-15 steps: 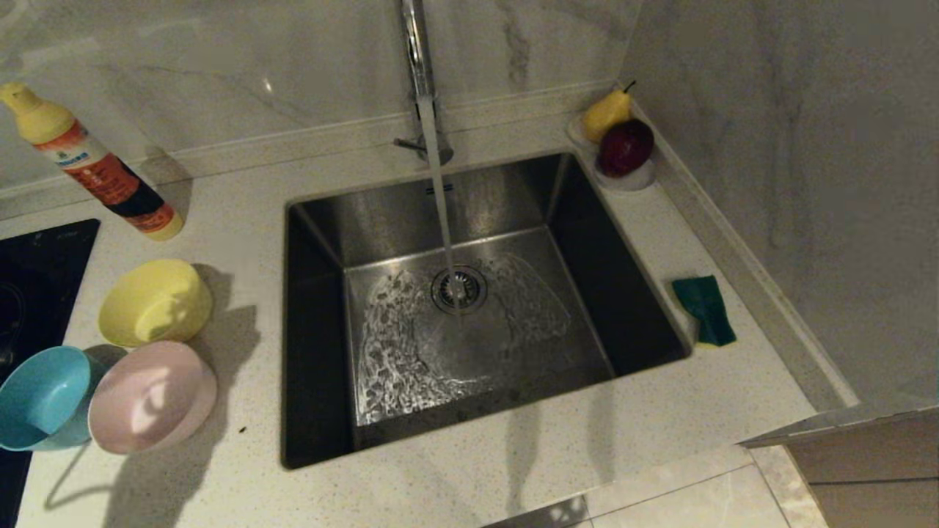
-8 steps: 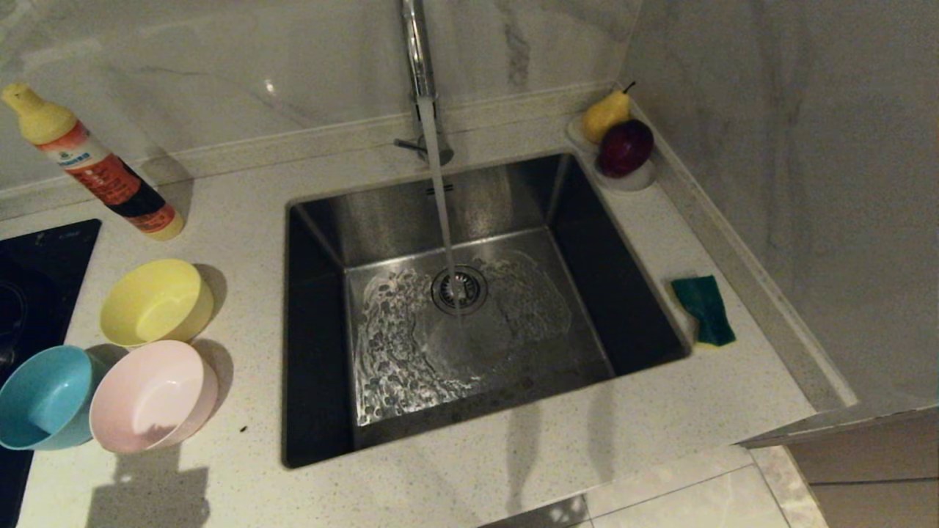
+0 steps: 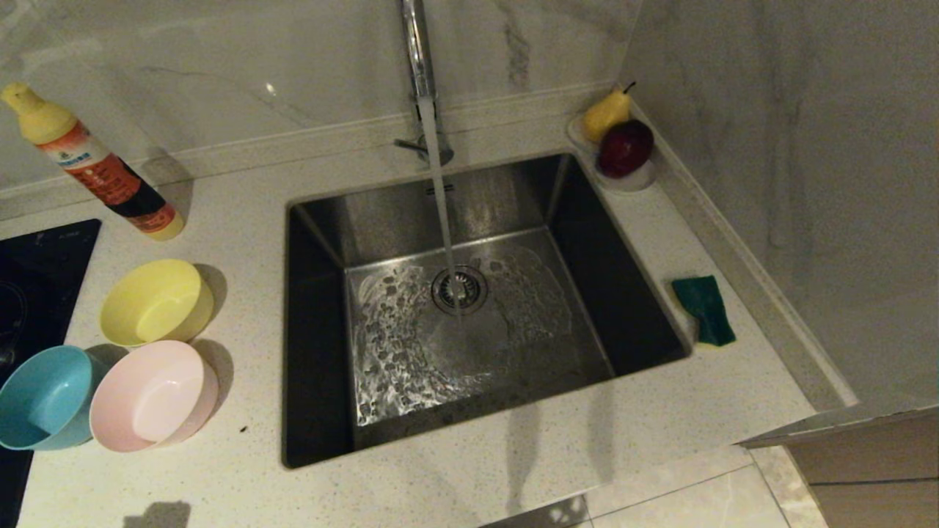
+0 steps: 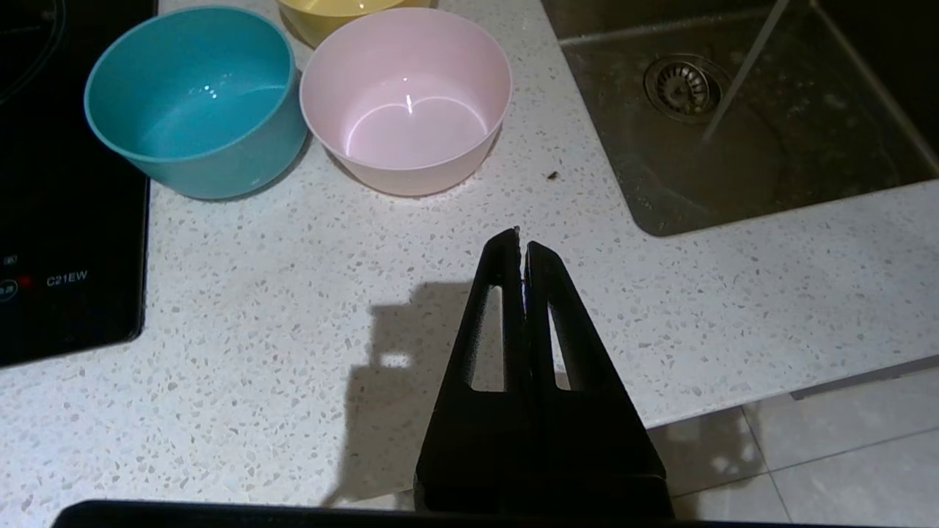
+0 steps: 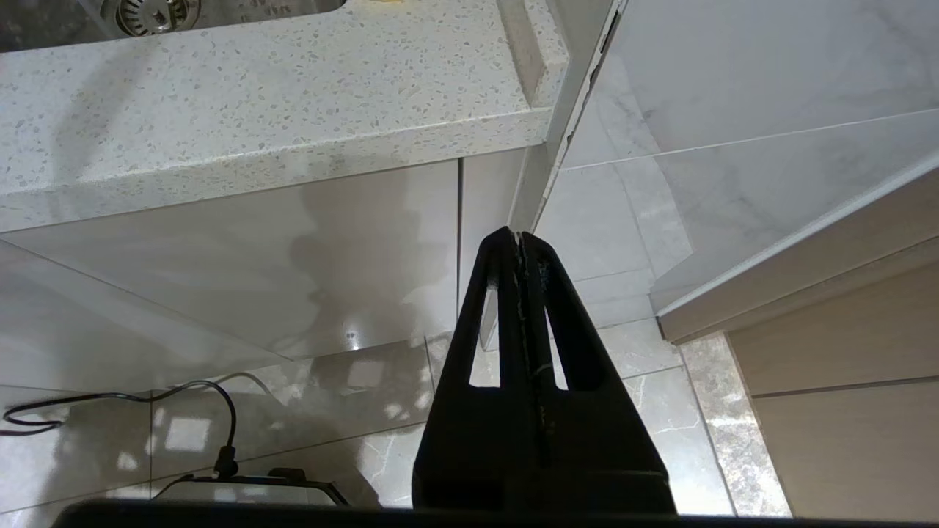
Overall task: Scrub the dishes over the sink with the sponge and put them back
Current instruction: Pick up a bowl and the sponge
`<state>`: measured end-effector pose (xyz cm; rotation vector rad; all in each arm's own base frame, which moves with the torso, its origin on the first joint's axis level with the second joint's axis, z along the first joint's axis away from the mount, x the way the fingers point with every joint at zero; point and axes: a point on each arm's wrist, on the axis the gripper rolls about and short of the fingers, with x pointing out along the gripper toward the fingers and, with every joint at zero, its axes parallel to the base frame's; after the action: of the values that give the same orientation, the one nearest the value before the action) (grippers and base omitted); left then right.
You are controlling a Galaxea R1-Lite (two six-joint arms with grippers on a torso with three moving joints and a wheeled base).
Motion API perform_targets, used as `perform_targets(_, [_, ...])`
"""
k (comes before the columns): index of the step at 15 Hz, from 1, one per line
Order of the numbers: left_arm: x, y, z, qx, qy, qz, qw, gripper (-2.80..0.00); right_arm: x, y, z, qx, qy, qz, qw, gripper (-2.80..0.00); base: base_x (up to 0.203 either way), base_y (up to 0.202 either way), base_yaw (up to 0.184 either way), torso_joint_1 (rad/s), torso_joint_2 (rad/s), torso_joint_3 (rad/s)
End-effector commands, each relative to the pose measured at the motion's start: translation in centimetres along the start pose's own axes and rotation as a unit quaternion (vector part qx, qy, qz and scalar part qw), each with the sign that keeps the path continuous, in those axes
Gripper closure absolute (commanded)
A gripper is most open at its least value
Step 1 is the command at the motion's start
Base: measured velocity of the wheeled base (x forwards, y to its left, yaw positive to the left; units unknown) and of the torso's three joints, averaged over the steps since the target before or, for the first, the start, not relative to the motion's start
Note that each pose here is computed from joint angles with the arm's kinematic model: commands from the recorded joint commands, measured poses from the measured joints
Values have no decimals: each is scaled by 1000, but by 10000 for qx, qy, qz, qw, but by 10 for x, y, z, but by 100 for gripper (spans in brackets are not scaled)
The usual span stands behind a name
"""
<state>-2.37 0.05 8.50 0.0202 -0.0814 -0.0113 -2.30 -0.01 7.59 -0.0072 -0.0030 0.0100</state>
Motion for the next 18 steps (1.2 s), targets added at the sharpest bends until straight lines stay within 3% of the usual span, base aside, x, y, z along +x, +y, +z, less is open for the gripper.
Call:
perform_targets(1, [2, 0, -11, -12, 176, -4, 9998, 0, 0, 0, 0, -2, -8, 4, 10000, 0, 0, 0, 0, 0, 0, 0])
perform_targets(18, [2, 0, -11, -12, 176, -4, 9998, 0, 0, 0, 0, -13, -16, 3, 10000, 0, 0, 0, 0, 0, 0, 0])
